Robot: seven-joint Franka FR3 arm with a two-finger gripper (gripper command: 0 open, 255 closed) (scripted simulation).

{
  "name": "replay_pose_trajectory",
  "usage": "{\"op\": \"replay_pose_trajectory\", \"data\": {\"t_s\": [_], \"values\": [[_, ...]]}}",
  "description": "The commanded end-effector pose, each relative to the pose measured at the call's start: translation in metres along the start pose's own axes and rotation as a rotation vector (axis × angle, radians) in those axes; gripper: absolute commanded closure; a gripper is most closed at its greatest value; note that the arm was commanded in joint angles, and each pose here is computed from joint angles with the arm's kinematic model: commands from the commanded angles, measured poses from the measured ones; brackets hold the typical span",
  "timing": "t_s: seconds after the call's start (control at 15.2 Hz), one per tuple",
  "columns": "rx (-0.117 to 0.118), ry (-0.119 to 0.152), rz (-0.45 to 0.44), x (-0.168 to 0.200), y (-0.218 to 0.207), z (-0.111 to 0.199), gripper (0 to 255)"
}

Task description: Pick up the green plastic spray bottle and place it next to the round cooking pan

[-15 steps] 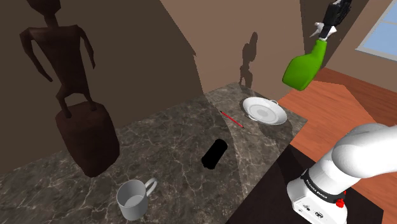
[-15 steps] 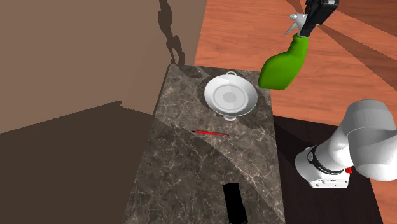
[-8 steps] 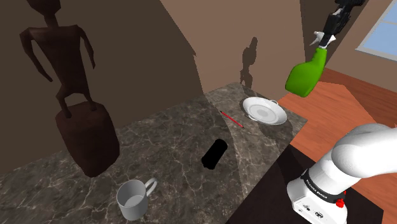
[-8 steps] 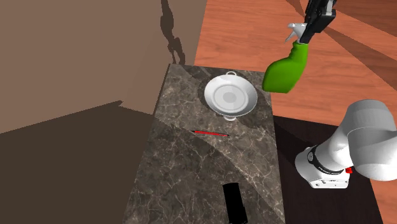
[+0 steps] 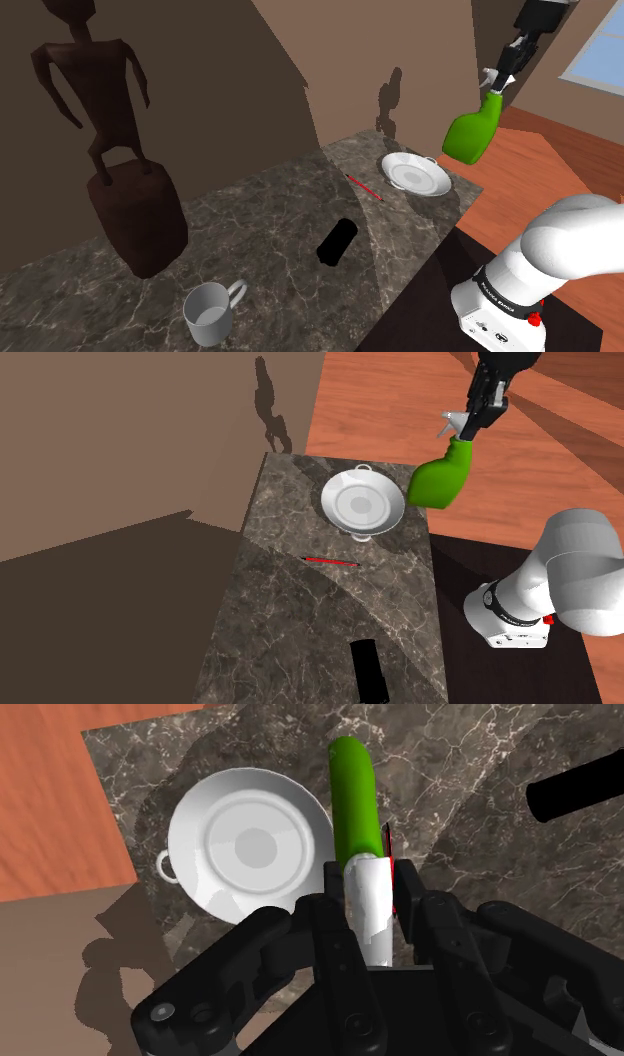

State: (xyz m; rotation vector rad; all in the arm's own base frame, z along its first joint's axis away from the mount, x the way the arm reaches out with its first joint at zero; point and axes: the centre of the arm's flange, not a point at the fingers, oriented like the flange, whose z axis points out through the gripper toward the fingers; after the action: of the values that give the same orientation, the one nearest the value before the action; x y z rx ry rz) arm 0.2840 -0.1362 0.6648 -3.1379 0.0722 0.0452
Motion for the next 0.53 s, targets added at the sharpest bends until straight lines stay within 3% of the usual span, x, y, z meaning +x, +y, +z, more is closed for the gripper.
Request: {"op": "replay_pose_trajectory", "data": {"t_s": [0.0, 0.46], "values": [[0.0, 0.001, 0.0, 0.001, 0.0, 0.011, 255], [0.0, 0.001, 0.0, 0.002, 0.0, 0.048, 255]]}}
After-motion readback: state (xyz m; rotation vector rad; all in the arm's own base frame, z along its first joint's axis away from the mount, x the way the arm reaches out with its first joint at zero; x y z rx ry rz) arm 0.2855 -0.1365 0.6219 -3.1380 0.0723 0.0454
